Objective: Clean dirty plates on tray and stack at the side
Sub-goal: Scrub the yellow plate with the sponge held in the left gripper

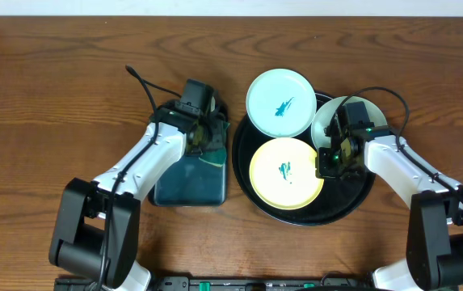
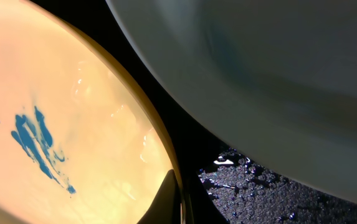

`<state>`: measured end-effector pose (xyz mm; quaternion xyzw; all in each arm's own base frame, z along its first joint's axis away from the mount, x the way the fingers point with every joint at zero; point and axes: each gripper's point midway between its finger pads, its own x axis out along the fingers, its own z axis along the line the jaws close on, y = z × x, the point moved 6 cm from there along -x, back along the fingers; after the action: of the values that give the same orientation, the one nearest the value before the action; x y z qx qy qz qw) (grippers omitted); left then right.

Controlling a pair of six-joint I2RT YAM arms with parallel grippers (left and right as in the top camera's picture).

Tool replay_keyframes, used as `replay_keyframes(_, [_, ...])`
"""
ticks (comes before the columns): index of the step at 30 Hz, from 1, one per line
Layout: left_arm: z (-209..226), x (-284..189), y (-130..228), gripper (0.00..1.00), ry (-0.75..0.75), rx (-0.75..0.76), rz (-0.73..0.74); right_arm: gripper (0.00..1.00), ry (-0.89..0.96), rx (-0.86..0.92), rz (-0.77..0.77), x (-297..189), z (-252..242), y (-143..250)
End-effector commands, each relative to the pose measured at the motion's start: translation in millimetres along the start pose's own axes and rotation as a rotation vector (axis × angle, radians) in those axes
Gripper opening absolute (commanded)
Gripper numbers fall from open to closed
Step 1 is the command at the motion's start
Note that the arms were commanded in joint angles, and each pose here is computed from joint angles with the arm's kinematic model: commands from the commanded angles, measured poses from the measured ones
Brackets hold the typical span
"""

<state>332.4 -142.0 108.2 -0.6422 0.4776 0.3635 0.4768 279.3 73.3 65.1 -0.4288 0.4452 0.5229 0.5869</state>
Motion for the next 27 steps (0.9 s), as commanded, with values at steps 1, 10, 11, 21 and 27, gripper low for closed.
replay_keyframes(1, [-9.2, -0.9, -6.6, 0.07, 0.04, 0.005, -0.028, 0.01, 0.0, 0.012, -0.009, -1.6, 3.0, -3.3])
replay_keyframes(10, [-8.4, -13.3, -14.5, 0.07, 0.041, 0.004, -0.07, 0.01, 0.0, 0.011, -0.009, -1.6, 3.0, -3.2])
replay_keyframes(11, [-10.1, -19.3, -17.0, 0.08, 0.048, 0.009, -0.087, 0.01, 0.0, 0.011, -0.009, -1.6, 3.0, -3.2])
replay_keyframes(21, [-36.0, -76.8, -29.7, 0.08, 0.164, 0.059, -0.234, 0.01, -0.002, 0.011, -0.013, -1.6, 3.3, -4.1])
replay_keyframes(27, [-60.5, -69.1, -16.9, 0.07, 0.189, 0.088, -0.189, 0.01, -0.002, 0.011, -0.014, -1.6, 3.3, -4.1])
